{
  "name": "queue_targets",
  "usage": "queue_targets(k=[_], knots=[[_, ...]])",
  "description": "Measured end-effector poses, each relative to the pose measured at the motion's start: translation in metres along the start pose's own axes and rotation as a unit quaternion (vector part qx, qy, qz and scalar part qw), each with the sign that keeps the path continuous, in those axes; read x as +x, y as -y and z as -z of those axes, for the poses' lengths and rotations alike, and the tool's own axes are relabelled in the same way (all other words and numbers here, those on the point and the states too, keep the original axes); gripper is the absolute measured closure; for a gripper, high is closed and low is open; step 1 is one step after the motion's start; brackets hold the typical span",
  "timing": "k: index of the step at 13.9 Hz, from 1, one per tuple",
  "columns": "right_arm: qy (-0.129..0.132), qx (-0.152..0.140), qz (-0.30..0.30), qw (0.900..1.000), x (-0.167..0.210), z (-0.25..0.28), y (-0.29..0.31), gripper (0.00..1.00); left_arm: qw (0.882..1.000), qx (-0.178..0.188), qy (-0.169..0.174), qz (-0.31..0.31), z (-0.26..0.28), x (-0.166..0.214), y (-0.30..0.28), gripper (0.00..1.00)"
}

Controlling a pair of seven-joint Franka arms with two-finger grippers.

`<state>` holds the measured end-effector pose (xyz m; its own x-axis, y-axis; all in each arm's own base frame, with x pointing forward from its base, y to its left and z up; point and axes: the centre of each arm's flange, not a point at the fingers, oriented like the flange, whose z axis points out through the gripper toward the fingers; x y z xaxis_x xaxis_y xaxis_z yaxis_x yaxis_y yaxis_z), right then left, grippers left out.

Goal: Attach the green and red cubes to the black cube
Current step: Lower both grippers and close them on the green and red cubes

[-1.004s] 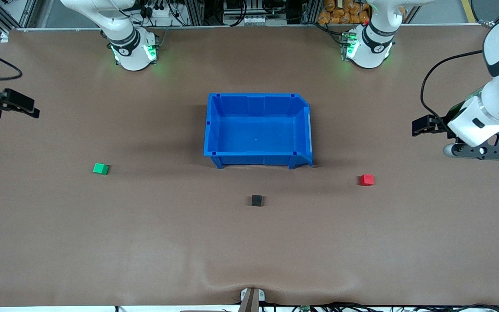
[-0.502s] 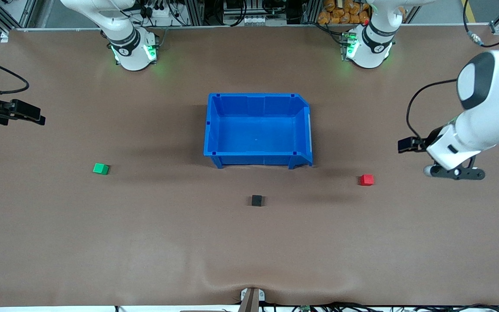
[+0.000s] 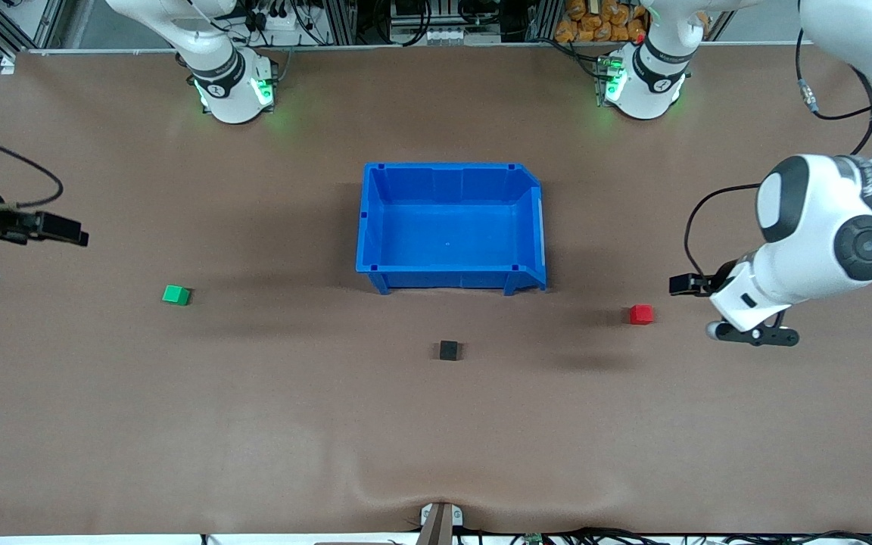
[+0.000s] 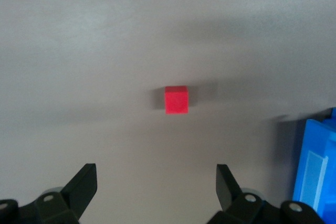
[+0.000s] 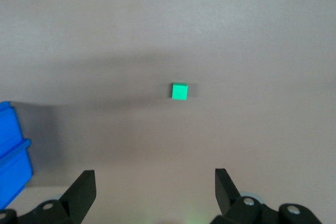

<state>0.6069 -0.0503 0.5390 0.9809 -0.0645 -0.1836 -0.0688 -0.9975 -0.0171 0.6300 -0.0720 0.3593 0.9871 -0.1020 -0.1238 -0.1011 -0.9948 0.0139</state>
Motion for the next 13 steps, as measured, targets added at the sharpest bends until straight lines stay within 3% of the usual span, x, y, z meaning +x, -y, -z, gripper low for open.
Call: queue_targets(k=[5, 13], knots=[[0.021, -0.002, -0.008, 1.000, 0.036, -0.054, -0.009, 0.00, 1.000, -0.003, -0.003, 0.008, -0.047, 0.011, -0.030, 0.00], [0.048, -0.004, -0.017, 0.999, 0.077, -0.139, -0.021, 0.00, 1.000, -0.009, -0.015, 0.014, -0.115, 0.016, -0.025, 0.00]])
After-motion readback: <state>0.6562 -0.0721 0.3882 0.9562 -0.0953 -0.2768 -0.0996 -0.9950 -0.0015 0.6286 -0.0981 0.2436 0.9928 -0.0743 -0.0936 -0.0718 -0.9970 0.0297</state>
